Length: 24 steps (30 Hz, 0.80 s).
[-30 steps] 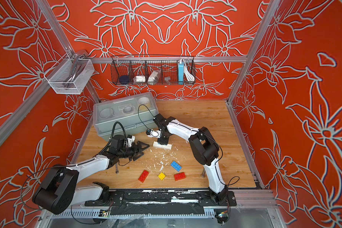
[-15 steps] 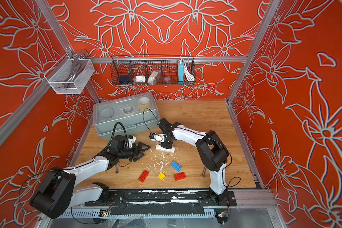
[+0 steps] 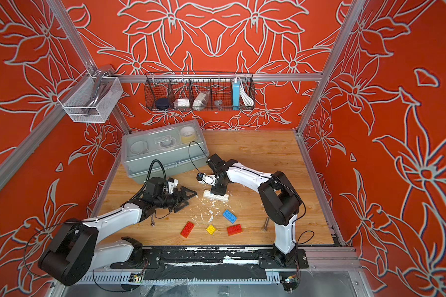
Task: Assemble a small pinwheel with lego
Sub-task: Assemble the lego brick with the lego brick, then pick up the lego brick from the center of the board.
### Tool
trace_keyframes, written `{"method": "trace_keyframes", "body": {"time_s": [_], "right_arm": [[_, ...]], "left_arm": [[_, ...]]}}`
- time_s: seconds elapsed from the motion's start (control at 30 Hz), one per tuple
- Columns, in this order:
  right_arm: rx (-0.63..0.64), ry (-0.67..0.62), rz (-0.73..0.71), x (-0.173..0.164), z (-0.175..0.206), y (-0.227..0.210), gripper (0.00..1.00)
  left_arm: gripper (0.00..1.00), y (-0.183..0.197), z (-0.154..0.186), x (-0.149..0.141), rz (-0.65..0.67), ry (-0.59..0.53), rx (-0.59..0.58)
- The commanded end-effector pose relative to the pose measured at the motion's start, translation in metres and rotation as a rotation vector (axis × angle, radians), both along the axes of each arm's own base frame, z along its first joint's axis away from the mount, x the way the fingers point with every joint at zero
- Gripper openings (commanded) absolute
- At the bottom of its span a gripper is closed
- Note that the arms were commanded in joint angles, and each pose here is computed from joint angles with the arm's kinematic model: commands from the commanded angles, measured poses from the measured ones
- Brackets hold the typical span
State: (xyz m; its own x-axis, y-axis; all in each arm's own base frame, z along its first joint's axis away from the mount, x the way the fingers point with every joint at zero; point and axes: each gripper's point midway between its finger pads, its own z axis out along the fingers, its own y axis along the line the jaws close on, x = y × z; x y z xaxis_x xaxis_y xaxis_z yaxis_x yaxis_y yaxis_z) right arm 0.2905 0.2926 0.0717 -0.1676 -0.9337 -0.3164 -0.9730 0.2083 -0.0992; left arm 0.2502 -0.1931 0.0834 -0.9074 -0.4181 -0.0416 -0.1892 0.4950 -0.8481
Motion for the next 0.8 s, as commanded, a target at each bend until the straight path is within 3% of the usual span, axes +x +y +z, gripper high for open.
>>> {"method": "trace_keyframes", "body": {"time_s": [0.0,0.17,0.37,0.57,0.77], "right_arm": [[0.064,-0.025,-0.105,-0.007,0.04,-0.009,0.58],[0.172,0.045,-0.398,-0.037,0.066,-0.035,0.55],[0.203,0.184,-0.737,-0.082,0.036,-0.072,0.56],[0.125,0.173,-0.729,-0.103,0.005,-0.084,0.58],[0.082,0.205,-0.676,-0.11,-0.011,-0.078,0.59]], "left_arm": [[0.84,-0.003,0.012,0.001,-0.016,-0.031,0.004],[0.84,-0.008,0.012,-0.013,-0.066,-0.001,0.039],[0.85,-0.025,0.019,-0.026,-0.12,0.013,0.028],[0.98,-0.027,0.015,-0.029,-0.126,0.031,0.031],[0.98,-0.025,0.011,-0.031,-0.119,0.053,0.038]]}}
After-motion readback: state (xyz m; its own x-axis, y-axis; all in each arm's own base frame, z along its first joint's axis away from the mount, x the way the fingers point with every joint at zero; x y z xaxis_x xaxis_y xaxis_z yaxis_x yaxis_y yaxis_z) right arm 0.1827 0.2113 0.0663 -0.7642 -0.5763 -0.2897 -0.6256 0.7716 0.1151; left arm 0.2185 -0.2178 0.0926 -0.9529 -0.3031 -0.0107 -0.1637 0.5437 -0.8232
